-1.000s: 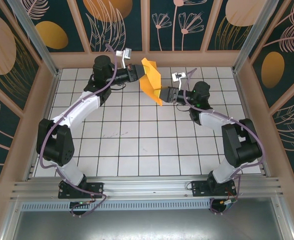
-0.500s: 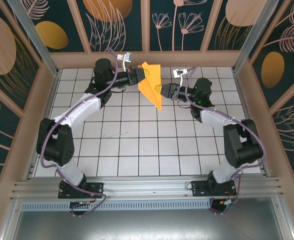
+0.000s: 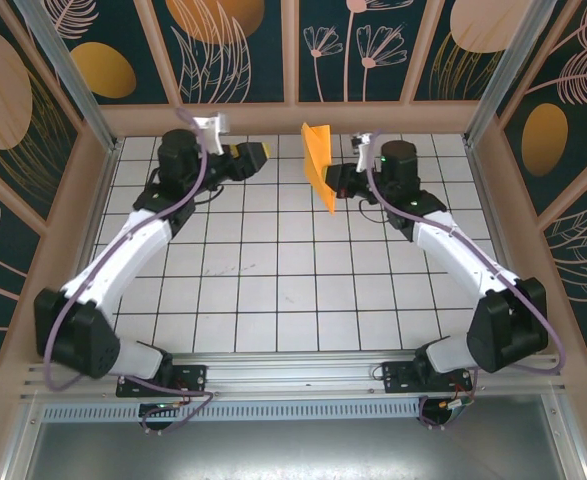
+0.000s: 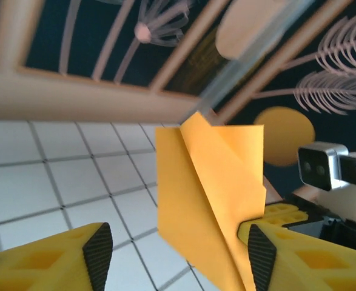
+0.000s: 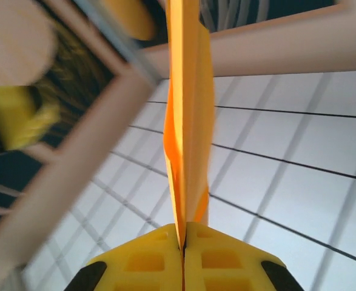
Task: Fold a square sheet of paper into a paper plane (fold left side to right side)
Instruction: Turn over the paper at the center of the table.
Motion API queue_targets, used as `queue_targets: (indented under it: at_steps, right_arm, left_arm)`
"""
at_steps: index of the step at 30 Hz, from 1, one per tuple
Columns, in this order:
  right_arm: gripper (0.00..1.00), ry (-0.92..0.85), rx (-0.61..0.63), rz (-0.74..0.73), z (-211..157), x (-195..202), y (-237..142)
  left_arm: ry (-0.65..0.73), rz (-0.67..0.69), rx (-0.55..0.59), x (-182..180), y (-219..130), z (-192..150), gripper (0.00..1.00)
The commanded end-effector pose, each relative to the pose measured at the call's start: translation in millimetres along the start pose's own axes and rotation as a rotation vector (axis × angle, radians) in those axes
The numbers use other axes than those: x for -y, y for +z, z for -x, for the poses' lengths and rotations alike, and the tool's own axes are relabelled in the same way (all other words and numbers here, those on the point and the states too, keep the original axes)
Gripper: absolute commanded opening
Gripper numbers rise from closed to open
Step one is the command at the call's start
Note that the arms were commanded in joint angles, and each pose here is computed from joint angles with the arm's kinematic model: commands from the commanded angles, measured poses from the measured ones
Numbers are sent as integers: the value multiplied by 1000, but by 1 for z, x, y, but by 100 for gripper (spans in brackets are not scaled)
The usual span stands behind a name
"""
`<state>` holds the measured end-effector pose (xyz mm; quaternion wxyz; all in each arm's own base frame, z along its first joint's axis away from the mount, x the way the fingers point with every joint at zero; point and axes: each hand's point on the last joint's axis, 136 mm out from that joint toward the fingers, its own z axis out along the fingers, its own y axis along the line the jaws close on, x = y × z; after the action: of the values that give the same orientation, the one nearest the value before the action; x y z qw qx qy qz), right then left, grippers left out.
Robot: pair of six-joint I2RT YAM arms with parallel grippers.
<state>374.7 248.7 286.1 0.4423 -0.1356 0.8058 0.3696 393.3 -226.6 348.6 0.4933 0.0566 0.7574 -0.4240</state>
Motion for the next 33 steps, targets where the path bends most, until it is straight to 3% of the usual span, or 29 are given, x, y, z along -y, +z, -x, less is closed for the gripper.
queue_targets:
  at_steps: [1, 6, 12, 21, 27, 33]
  right_arm:
    - [6, -182, -166, -550, -36, 52, -17]
    - [5, -397, -363, -909, -78, 70, -4]
    - [3, -659, -540, -1076, -120, 75, 32]
    - [5, -786, -759, -1069, -185, 91, 72]
    - [33, -669, -868, -873, -223, 78, 85]
    - [56, -465, -844, -657, -224, 47, 83]
  left_arm:
    - [64, 180, 104, -30, -24, 3, 65]
    - [33, 259, 173, -47, -49, -7, 69]
    - [14, 316, 208, -57, -64, -12, 79]
    - [32, 355, 245, -58, -79, -8, 84]
    - [11, 360, 213, -63, -74, -15, 84]
    - [-42, 345, 142, -70, -58, -31, 84]
